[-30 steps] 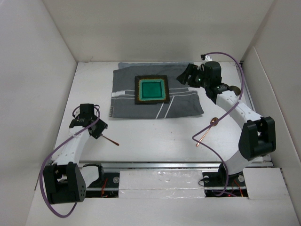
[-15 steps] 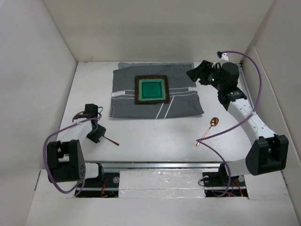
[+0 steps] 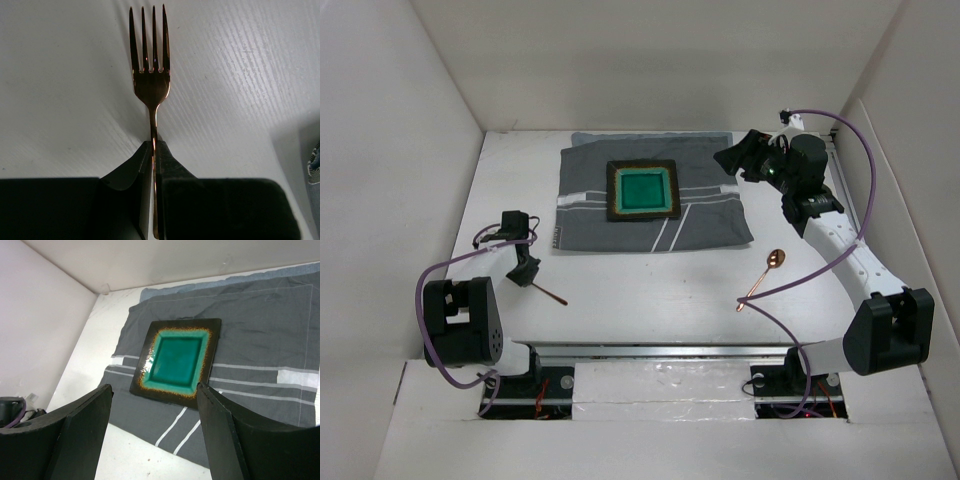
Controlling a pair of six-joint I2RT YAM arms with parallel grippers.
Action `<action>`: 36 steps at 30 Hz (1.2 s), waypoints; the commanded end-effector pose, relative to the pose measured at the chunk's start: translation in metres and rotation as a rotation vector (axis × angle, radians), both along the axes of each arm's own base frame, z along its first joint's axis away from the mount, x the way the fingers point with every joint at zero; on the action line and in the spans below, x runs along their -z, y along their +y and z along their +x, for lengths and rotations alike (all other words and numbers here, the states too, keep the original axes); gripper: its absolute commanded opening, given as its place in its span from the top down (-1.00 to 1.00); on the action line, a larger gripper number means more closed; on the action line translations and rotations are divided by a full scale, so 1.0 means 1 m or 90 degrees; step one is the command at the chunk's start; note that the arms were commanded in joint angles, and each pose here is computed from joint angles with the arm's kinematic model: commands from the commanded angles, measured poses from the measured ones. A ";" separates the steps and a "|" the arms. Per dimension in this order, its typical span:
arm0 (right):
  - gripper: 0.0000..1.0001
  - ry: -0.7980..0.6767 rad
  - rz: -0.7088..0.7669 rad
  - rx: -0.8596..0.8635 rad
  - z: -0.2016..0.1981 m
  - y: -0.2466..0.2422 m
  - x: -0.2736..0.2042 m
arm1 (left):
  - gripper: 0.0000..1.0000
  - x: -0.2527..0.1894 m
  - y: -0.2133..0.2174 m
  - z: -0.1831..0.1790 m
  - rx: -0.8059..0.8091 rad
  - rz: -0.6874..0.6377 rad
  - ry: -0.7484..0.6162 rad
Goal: Set the dinner table for one person
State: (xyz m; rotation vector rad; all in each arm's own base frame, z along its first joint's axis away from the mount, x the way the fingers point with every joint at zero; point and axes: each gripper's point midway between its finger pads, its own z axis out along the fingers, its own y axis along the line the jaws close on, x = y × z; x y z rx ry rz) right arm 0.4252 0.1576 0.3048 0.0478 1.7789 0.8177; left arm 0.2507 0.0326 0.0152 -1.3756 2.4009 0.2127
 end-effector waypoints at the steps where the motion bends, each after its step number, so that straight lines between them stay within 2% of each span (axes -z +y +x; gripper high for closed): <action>1: -0.47 -0.054 0.004 0.000 -0.006 0.002 -0.026 | 1.00 0.020 -0.003 -0.013 0.011 -0.014 0.044; 4: -0.47 -0.056 0.004 0.003 -0.007 0.001 -0.027 | 1.00 0.014 -0.003 -0.006 0.026 -0.012 0.031; 7: -0.47 -0.062 0.005 0.002 -0.009 0.001 -0.031 | 1.00 -0.018 -0.001 0.017 0.067 0.003 -0.036; 10: -0.47 -0.064 0.001 0.013 -0.009 -0.002 -0.031 | 1.00 -0.087 -0.031 0.066 0.182 -0.004 -0.217; 12: -0.47 -0.067 0.005 0.004 -0.012 0.007 -0.032 | 1.00 -0.149 -0.055 0.102 0.234 -0.004 -0.346; 13: -0.47 -0.068 0.004 0.011 -0.010 0.005 -0.032 | 1.00 -0.162 -0.067 0.111 0.263 0.000 -0.365; 14: -0.47 -0.064 0.004 0.006 -0.011 0.010 -0.031 | 1.00 -0.160 -0.087 0.123 0.300 0.001 -0.350; 15: -0.47 -0.062 0.003 -0.001 -0.013 0.016 -0.030 | 1.00 -0.187 -0.100 0.140 0.329 0.009 -0.376; 17: -0.46 -0.052 -0.005 -0.004 -0.015 0.021 -0.026 | 1.00 -0.175 -0.118 0.161 0.384 0.043 -0.328; 18: -0.46 -0.058 -0.013 -0.015 -0.021 0.029 -0.029 | 1.00 -0.194 -0.125 0.177 0.404 0.061 -0.350; 24: -0.46 -0.061 -0.030 0.002 -0.047 0.034 -0.021 | 1.00 -0.188 -0.138 0.233 0.524 0.127 -0.300; 30: -0.46 -0.045 -0.051 0.013 -0.059 0.033 -0.003 | 1.00 -0.141 -0.163 0.249 0.664 0.085 -0.219; 36: -0.46 -0.028 -0.066 0.008 -0.058 0.039 0.011 | 1.00 -0.112 -0.166 0.263 0.676 0.086 -0.191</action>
